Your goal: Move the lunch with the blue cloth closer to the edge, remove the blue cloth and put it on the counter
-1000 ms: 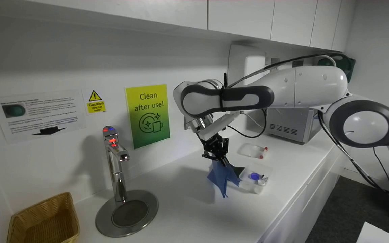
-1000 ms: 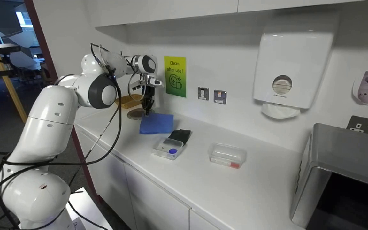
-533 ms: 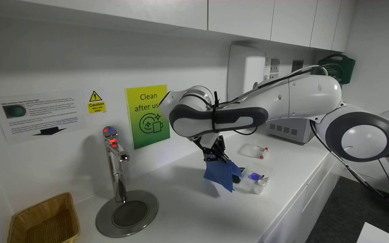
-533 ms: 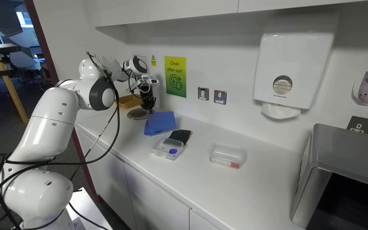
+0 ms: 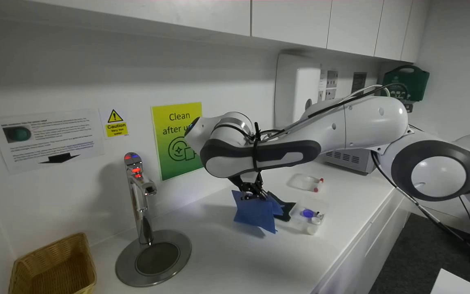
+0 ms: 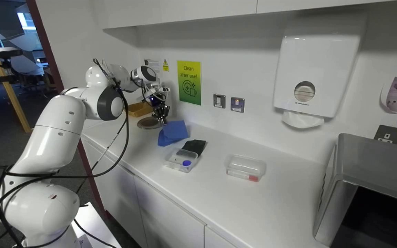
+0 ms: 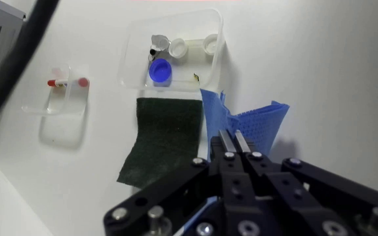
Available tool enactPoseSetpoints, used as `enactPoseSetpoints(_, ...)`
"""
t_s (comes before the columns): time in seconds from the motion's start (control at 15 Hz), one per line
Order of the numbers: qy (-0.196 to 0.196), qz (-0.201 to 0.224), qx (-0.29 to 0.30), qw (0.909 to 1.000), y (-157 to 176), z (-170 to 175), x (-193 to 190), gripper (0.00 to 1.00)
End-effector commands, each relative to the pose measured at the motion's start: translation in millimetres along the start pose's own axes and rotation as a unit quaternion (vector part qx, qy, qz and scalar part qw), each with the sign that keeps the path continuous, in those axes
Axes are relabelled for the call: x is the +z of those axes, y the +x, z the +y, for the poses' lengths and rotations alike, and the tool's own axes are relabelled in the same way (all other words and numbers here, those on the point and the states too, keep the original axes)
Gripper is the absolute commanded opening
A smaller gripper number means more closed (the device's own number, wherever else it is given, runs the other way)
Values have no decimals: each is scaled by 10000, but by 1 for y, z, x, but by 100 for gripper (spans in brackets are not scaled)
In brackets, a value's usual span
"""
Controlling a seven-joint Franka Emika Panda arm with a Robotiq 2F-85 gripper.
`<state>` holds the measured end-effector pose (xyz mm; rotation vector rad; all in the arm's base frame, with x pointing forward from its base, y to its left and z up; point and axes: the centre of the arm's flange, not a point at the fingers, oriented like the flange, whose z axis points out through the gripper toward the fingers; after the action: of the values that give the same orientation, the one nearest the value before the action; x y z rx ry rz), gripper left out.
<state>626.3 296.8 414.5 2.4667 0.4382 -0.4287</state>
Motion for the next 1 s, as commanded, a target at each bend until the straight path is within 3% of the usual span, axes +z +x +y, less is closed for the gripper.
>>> enactPoseSetpoints(0.0, 162, 278, -348, 9989, 3, -2, -2, 1)
enactPoseSetpoints(0.07, 186, 331, -410, 9984, 4, -5, -1, 1)
enactPoseSetpoints(0.13, 193, 352, -465, 9981, 6, -9, 0, 28)
enactPoseSetpoints(0.2, 192, 371, -501, 9979, 7, -12, 1, 28)
enactPoseSetpoints(0.6, 374, 449, -359, 9976, 7, -12, 1, 74)
enactPoseSetpoints(0.8, 1039, 795, -130, 9913, 0, 2, -3, 95)
enactPoseSetpoints(0.93, 1537, 908, -68, 9839, -4, 17, -5, 100)
